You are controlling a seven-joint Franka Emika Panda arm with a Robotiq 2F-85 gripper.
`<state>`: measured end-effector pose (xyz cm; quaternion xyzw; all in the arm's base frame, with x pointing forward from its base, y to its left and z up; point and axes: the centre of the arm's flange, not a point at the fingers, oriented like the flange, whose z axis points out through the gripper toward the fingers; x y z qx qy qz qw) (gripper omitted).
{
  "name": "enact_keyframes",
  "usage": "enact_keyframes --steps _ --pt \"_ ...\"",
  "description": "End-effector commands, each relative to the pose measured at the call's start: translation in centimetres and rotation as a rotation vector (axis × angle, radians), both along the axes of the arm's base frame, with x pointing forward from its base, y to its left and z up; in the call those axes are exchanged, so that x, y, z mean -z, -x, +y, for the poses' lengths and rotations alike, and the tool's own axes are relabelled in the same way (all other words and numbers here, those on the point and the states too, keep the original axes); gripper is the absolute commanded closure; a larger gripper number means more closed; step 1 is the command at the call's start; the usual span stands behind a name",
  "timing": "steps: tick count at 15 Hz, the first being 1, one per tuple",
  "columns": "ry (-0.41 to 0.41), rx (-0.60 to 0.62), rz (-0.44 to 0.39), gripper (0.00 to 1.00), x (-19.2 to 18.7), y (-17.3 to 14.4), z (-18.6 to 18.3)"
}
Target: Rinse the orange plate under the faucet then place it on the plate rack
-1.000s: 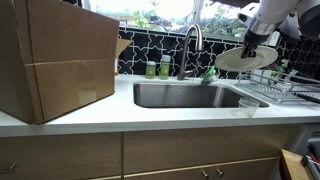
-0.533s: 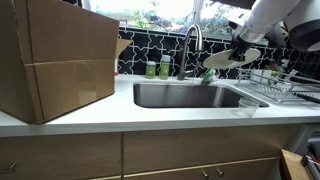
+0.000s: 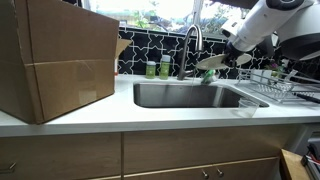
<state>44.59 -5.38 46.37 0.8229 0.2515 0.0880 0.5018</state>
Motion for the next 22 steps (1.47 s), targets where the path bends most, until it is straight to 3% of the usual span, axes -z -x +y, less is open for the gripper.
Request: enact_keyframes --steps 1,6,11,18,22 --pt "0.016 -0.006 -0.071 0.97 1.7 -1.1 0.4" --pt "0.063 0.000 -0.117 0.97 4.0 -1.9 1.4" --pt "0.037 0.043 -0.141 0.97 5.9 -2.4 2.2" --pt "0.030 0.162 -0.244 0.97 7.3 -3.2 3.2" --pt "0.000 0.132 -0.284 0.97 7.4 -3.7 3.7"
